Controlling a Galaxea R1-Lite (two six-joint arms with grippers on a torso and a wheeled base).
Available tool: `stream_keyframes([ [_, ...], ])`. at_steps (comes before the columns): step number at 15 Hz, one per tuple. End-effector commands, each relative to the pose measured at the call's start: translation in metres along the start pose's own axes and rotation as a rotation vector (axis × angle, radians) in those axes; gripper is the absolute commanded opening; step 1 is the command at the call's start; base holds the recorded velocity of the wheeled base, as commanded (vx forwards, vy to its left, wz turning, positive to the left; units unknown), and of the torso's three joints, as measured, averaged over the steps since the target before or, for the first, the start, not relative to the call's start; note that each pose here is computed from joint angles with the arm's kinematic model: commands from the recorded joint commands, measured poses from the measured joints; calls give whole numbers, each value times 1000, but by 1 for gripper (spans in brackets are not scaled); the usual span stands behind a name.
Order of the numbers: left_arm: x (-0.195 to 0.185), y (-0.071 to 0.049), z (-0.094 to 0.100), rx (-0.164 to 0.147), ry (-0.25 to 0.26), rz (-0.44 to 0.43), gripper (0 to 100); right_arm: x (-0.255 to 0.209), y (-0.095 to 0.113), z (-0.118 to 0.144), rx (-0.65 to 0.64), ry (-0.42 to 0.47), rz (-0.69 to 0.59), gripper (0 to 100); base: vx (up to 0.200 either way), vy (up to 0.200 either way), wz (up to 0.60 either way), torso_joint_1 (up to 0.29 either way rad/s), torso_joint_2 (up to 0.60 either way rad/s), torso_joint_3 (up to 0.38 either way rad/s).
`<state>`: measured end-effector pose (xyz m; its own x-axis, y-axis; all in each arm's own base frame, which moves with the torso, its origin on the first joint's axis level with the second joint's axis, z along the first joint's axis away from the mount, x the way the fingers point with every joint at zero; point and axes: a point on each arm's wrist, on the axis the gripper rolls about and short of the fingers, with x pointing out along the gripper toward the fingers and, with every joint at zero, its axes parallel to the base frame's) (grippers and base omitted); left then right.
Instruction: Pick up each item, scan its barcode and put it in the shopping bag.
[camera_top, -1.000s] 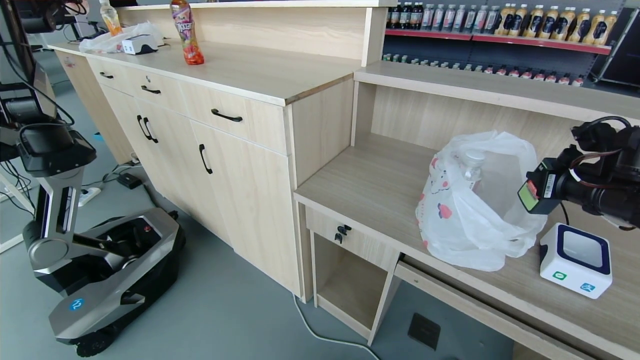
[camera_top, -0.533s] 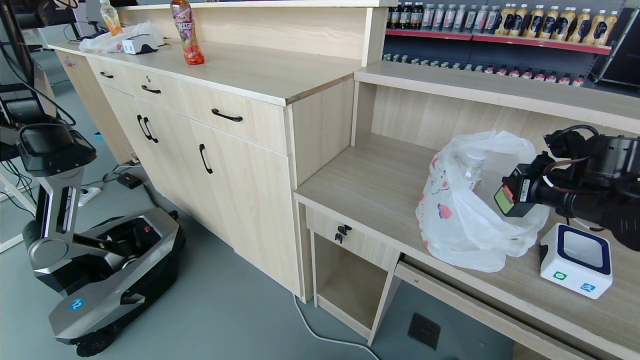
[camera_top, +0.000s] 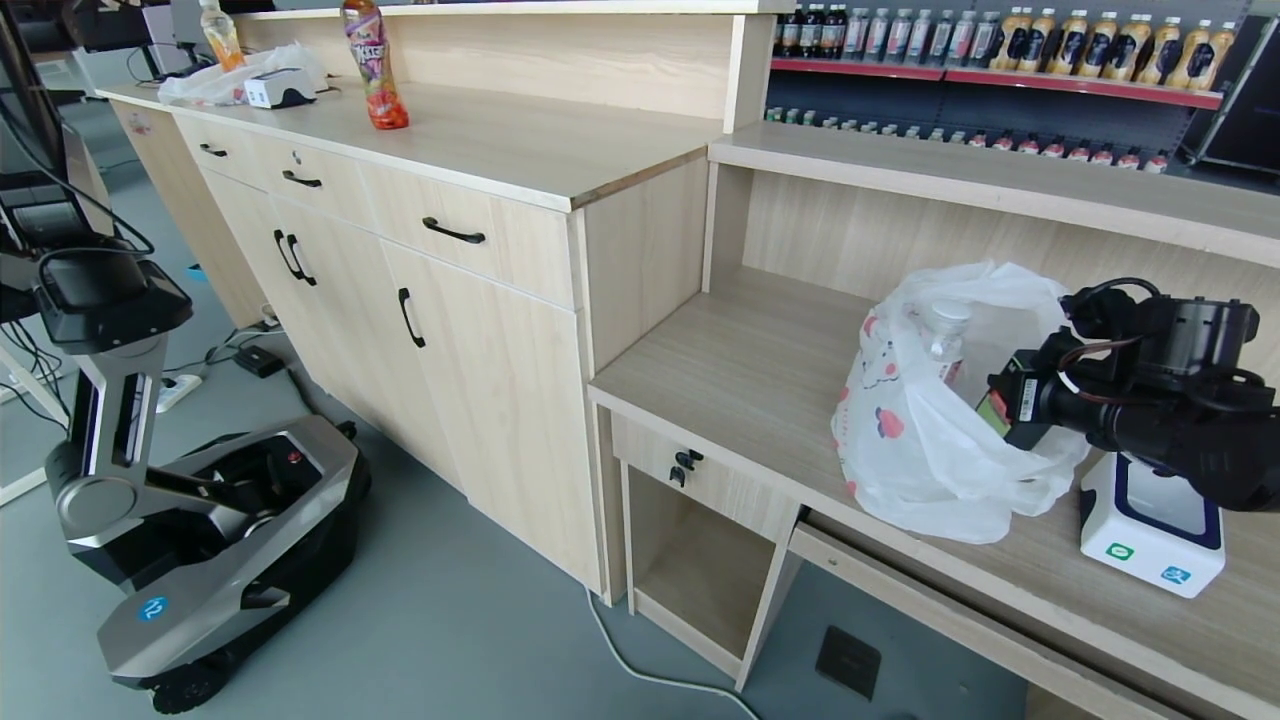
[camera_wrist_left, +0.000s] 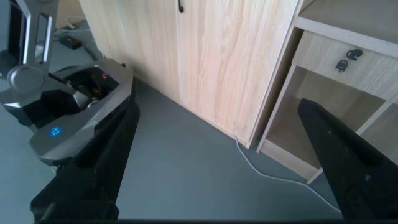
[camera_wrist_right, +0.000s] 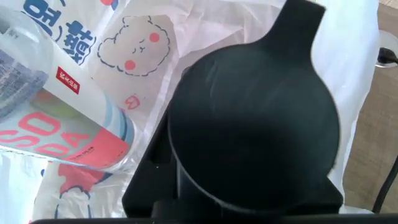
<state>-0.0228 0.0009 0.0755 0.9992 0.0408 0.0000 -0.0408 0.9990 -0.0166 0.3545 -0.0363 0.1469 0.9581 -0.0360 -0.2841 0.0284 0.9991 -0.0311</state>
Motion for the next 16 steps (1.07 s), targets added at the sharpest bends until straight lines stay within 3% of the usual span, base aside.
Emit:
stream_keyframes([
  [1,0,0,0,0,0,1,100,5,0,-7,1,21,2,0,0,0,0,0,0,0],
  [16,0,0,0,0,0,1,100,17,8,-13,-10,25,22,0,0,0,0,0,0,0],
])
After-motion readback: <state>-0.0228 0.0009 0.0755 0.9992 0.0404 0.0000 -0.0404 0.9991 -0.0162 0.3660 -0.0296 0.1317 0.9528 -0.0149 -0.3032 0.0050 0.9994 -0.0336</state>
